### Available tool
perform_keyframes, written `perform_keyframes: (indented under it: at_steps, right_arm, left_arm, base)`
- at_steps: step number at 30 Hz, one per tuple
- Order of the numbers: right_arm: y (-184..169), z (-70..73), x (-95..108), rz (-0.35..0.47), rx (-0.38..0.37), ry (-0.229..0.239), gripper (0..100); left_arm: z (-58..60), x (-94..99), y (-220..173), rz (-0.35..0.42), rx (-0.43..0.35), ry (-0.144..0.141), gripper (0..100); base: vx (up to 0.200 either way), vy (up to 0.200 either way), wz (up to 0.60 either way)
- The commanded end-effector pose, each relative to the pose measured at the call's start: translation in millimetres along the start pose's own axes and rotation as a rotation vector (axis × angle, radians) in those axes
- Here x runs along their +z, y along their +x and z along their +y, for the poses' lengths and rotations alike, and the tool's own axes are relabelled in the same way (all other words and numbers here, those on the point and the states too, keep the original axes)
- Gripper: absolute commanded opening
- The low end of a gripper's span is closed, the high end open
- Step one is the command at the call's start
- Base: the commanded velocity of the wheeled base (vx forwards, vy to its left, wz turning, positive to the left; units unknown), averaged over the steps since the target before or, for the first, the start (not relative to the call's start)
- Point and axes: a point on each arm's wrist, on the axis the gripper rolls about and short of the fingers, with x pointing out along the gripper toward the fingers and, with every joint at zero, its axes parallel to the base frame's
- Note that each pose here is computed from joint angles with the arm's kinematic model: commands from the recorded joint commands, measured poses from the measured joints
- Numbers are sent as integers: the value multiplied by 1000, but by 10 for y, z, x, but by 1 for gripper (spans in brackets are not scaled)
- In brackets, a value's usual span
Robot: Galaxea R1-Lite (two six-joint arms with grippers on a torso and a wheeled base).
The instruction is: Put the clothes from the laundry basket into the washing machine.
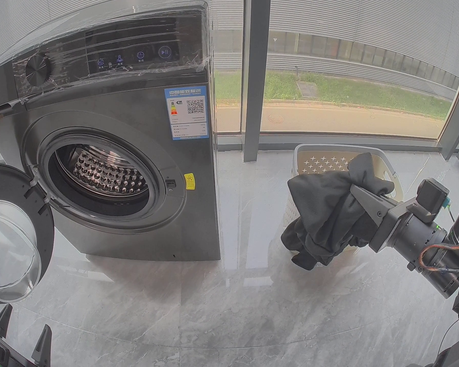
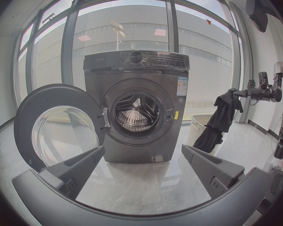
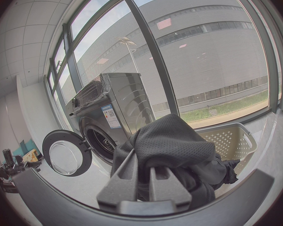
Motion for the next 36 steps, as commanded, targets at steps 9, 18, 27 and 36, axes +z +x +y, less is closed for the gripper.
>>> perform_keyframes:
  at_steps: [9,18,27,36]
  right_arm:
    - [4,1,0,0,0,0,0]
    - [0,2,-8,3,2,-2,0]
    - [-21,38,-30,15,27,0,0]
    - [-7,4,-28,13,5,-2,0]
  left_arm:
    - [0,-45,-3,-3,0,0,100]
    - [0,-49,-2,-2,2,0,100]
    - [0,-45,-3,-3,0,-1,100]
    - [0,-45,-3,-3,2,-1,100]
  base:
    - [0,200,0]
    - [0,200,0]
    - [0,111,0]
    - [-89,0,0]
